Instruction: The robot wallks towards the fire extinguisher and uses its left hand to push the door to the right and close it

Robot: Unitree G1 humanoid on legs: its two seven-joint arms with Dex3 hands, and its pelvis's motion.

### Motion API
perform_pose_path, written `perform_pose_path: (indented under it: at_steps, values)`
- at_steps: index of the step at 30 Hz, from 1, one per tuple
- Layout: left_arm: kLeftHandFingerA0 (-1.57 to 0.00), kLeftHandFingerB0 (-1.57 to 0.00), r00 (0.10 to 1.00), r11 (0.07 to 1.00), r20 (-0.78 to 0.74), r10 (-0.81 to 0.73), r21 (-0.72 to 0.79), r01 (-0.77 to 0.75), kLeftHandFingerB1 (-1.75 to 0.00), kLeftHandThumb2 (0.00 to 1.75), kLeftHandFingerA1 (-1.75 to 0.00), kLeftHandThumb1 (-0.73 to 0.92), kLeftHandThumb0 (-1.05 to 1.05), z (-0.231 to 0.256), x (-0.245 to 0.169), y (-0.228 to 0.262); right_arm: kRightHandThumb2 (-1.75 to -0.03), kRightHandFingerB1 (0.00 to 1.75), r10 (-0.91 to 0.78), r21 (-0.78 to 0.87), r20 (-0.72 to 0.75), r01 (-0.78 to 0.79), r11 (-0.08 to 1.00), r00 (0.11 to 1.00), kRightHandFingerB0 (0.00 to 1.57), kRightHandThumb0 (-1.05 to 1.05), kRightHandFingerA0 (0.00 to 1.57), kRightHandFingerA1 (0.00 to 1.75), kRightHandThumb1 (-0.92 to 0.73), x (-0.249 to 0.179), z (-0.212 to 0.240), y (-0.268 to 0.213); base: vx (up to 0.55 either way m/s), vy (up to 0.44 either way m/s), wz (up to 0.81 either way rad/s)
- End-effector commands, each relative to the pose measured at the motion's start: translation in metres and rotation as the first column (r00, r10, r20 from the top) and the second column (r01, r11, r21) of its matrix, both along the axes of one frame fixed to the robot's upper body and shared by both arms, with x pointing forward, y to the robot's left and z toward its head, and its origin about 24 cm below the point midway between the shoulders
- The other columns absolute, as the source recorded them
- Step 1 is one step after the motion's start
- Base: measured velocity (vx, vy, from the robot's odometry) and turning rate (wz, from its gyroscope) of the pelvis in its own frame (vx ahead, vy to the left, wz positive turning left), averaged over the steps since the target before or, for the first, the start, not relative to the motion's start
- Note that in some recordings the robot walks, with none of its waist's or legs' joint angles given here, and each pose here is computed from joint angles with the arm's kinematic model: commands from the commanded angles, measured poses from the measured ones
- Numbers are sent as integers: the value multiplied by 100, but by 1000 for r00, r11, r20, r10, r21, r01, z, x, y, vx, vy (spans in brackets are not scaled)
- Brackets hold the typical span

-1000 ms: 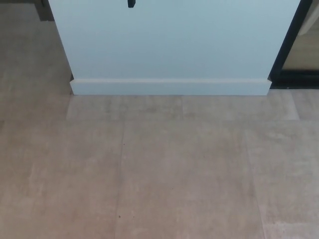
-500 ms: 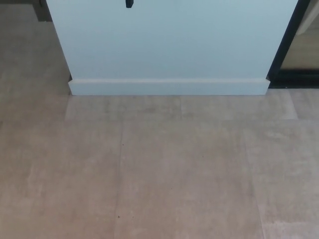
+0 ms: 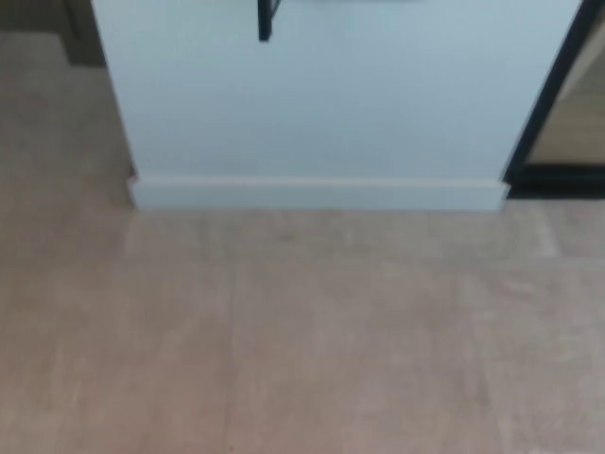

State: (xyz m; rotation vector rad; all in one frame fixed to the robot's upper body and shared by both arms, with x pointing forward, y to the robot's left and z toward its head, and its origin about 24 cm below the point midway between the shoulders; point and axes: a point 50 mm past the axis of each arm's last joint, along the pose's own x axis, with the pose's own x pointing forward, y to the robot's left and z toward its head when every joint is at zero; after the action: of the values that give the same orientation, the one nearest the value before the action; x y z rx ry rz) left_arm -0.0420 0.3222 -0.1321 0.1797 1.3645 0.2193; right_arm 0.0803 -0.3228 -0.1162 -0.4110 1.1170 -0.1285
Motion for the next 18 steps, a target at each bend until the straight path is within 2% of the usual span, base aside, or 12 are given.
perform_pose_path:
  at_steps: [1,2,3,9,10,11,12,13,18]
  values:
    - [-45,-42,998,998,46,-45,35,44,-35,57,-49,55,-59,4,13,8,-74,44,1,-6,16,-1,1000,1000,27,-57,29,55,-37,3,3,-3,258,320,-25]
    - [-45,-42,998,998,46,-45,35,44,-35,57,-49,55,-59,4,13,8,-74,44,1,-6,16,-1,1000,1000,27,-57,29,55,-37,3,3,-3,63,268,-6]
    - [-39,-38,998,999,52,-35,28,34,-33,57,-45,55,-59,4,14,8,-54,33,1,-7,18,-1,1000,1000,34,-55,32,50,-48,5,3,-3,143,262,0]
    - [-38,-39,997,1000,70,-14,14,13,-34,57,-46,55,-60,4,16,8,-55,34,9,-6,28,-9,1000,1000,32,-52,31,52,-48,9,7,-3,212,84,13]
    - [-42,-39,998,1000,61,-21,19,20,-34,57,-47,56,-58,4,17,8,-54,35,4,4,42,-4,1000,999,30,-51,28,52,-47,10,8,-3,234,-67,4]
    - [-36,-33,998,999,53,-24,24,22,-46,80,-52,44,-62,3,18,8,-73,45,10,-1,42,-10,1000,999,26,-58,31,57,-37,11,8,-4,251,-106,13]
    - [-36,-33,999,999,45,-25,29,24,-46,80,-52,44,-62,3,19,8,-73,45,18,-9,40,-18,1000,999,26,-58,31,57,-37,12,8,-4,218,-145,14]
    - [-44,-39,999,999,42,-34,32,32,-33,58,-44,56,-57,2,20,8,-73,46,20,-10,42,-20,1000,999,26,-57,30,57,-36,12,8,-4,250,-174,23]
    - [-44,-39,998,998,38,-44,34,43,-33,58,-44,56,-57,2,21,7,-73,46,22,-8,46,-22,1000,999,26,-57,30,57,-36,13,8,-4,346,-229,17]
